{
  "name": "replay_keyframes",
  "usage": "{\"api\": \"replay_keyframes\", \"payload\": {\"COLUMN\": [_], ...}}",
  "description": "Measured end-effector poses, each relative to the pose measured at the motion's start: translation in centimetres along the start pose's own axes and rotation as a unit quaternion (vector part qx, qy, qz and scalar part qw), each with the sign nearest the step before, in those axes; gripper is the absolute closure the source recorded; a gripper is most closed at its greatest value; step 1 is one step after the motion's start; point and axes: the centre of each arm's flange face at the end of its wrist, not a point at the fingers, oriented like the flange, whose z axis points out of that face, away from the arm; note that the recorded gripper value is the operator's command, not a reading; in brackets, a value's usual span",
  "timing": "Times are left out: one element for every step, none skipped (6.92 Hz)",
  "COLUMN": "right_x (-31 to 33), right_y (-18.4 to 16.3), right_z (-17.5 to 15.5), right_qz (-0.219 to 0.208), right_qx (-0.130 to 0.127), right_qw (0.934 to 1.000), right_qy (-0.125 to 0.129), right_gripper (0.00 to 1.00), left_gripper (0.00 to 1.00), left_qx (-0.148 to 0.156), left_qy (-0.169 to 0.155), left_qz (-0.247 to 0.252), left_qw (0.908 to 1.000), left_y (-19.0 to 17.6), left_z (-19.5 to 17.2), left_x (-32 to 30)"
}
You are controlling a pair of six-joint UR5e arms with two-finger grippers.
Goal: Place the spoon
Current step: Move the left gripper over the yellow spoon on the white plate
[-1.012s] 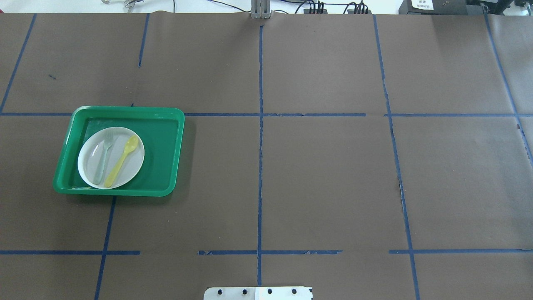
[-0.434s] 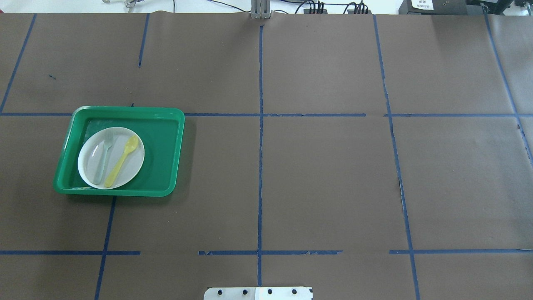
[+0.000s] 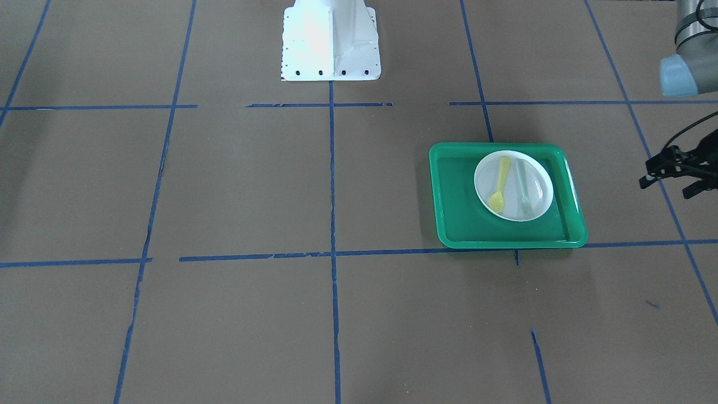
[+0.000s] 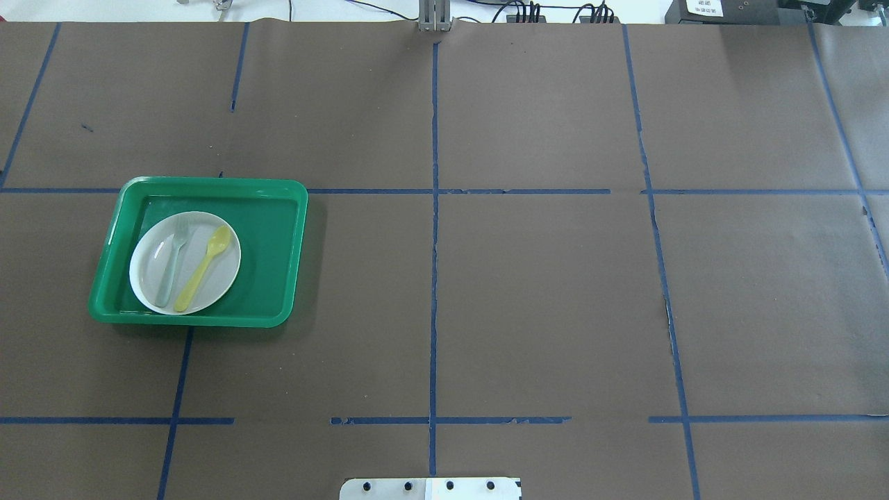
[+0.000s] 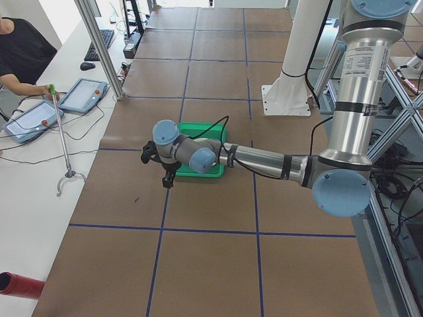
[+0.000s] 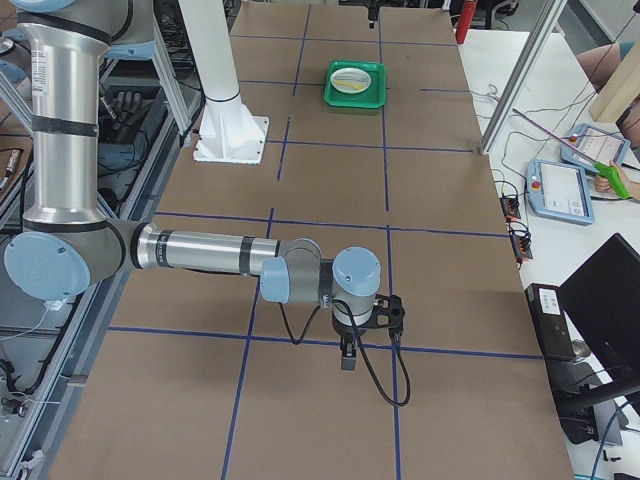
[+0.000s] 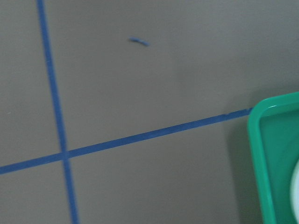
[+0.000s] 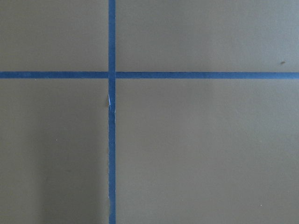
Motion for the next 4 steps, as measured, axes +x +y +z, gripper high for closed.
{"api": "replay_keyframes", "payload": {"right_x": [0.0, 0.0, 0.0, 0.0], "right_y": [0.0, 0.0, 0.0, 0.0], "right_z": [0.0, 0.0, 0.0, 0.0], "right_qz": [0.000, 0.000, 0.000, 0.000], "right_qx": [0.000, 0.000, 0.000, 0.000], "right_qw": [1.0000, 1.0000, 1.0000, 1.0000], "right_qy": [0.000, 0.000, 0.000, 0.000], "right_gripper": [0.00, 0.00, 0.00, 0.00], "left_gripper": [0.10, 0.11, 0.13, 0.18], "left_qx": [0.002, -0.007, -0.012, -0.014], "left_qy": [-0.001, -0.006, -0.022, -0.032], "left_qz": [-0.005, 0.001, 0.016, 0.031], "left_qw": [1.0000, 1.0000, 0.9996, 0.9989], "left_y": [-1.1, -0.9, 0.1, 1.1], "left_z": [1.9, 5.0, 8.0, 10.0], "left_x": [6.5, 12.1, 16.0, 18.2]}}
